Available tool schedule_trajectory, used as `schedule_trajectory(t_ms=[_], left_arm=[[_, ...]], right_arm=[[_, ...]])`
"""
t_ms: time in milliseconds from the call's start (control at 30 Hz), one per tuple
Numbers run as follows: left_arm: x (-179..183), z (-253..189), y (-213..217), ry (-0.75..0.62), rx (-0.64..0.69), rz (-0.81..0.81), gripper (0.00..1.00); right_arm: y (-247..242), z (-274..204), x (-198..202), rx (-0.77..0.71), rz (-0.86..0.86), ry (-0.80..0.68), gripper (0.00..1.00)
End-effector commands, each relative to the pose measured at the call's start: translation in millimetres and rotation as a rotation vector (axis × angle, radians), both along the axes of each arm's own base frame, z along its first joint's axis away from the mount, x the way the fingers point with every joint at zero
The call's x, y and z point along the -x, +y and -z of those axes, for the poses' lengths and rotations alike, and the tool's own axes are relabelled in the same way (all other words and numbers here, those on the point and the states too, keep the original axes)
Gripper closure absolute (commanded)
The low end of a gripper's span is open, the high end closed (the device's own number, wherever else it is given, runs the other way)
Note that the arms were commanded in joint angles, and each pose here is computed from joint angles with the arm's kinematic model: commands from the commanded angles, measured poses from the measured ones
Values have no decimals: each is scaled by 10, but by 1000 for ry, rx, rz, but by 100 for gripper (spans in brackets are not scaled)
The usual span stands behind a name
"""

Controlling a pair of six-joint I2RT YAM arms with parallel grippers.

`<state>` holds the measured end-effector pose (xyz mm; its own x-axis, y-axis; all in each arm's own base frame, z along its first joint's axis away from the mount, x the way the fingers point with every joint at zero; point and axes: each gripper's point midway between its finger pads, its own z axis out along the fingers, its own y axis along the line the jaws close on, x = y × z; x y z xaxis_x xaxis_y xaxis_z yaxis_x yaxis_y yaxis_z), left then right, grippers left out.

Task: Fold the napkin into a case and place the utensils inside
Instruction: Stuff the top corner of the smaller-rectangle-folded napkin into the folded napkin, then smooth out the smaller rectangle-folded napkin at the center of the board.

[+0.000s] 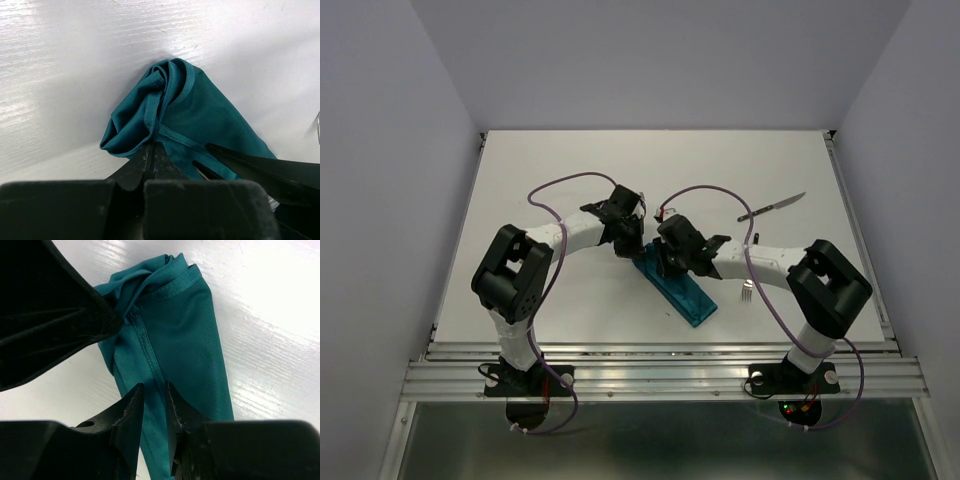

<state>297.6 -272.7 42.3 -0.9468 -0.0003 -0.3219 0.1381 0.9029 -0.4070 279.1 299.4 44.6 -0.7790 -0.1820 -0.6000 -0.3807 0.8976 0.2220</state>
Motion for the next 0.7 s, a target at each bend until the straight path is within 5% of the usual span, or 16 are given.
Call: schedule_trajectory(t_ms=[0,233,533,667], left_arm=[[-114,-299,-112,-59,70,5,100],[-113,-315,-121,-60,79,9,100],[-91,-289,-106,-55,77,14,100],[-94,-293,-108,-58,79,14,100]], right_arm=[[8,34,-40,72,-13,-41,71],[25,179,-30,124,-8,-35,69],[37,79,-81,109,32,-74,99],[52,12,-88,89,36,-86,99]])
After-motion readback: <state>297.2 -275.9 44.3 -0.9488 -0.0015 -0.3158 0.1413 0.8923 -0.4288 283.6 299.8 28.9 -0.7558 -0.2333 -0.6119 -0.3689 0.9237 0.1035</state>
